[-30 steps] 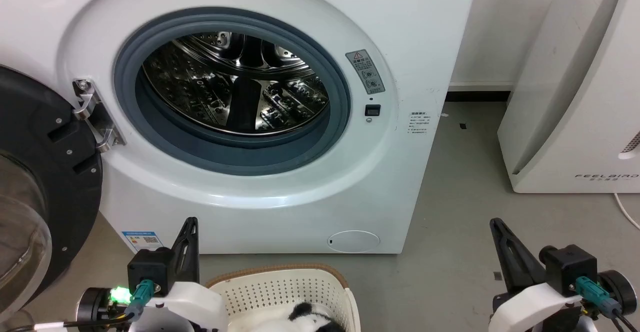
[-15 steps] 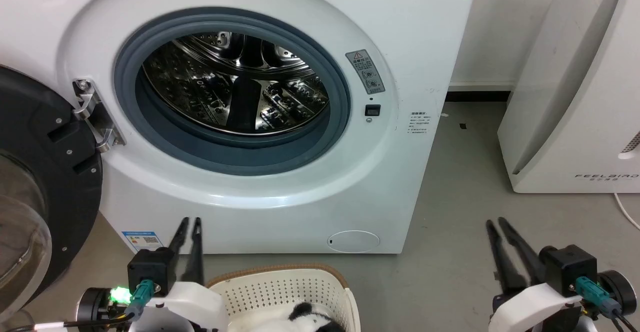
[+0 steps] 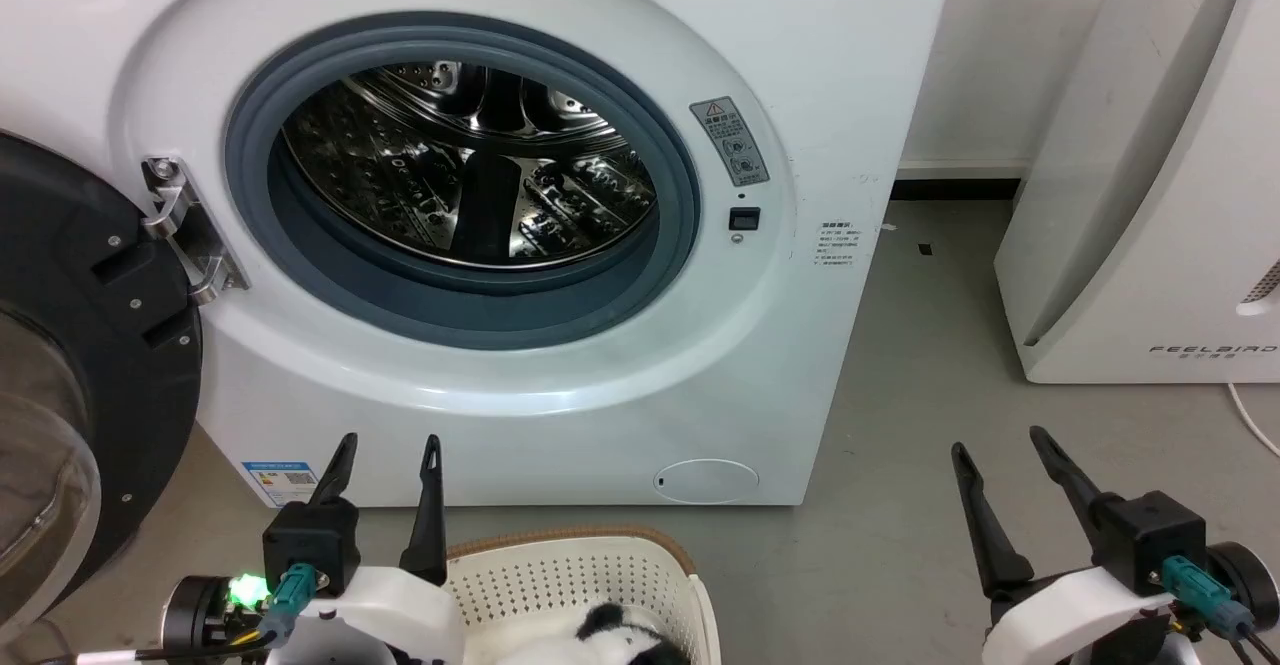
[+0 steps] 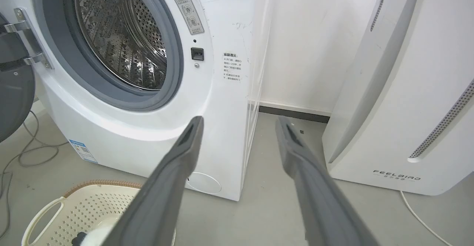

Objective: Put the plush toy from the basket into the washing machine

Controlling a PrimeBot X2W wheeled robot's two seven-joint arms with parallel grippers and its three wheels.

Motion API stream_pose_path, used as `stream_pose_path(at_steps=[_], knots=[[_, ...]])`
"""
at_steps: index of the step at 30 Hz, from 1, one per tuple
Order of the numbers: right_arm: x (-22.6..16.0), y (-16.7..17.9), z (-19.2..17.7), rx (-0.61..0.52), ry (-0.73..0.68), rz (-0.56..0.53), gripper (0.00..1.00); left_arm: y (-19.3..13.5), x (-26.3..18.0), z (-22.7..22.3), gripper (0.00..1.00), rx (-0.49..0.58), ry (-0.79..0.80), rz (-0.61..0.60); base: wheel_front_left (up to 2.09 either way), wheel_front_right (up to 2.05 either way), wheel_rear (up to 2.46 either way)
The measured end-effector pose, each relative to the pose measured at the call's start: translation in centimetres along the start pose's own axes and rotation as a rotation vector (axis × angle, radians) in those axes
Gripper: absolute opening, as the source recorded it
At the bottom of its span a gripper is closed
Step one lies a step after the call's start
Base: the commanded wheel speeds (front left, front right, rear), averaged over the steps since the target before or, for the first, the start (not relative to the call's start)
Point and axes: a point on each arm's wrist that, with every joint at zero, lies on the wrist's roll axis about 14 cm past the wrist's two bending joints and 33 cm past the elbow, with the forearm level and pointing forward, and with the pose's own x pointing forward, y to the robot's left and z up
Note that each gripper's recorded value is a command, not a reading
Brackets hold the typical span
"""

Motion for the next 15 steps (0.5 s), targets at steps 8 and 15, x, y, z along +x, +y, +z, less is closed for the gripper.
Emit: stream_pose_path(at_steps=[8,15], knots=[[0.0,-0.5,-0.1,0.007,-0.007,-0.014,1.00,-0.5,0.1,-0.8,1.00,-0.015,0.017,-0.013,0.00,0.00,0.00],[0.1,-0.9,-0.5,0.017,-0.004,-0.025,1.00,-1.3,0.5,-1.9,1.00,-0.023,0.040,-0.033,0.00,0.00,0.00]])
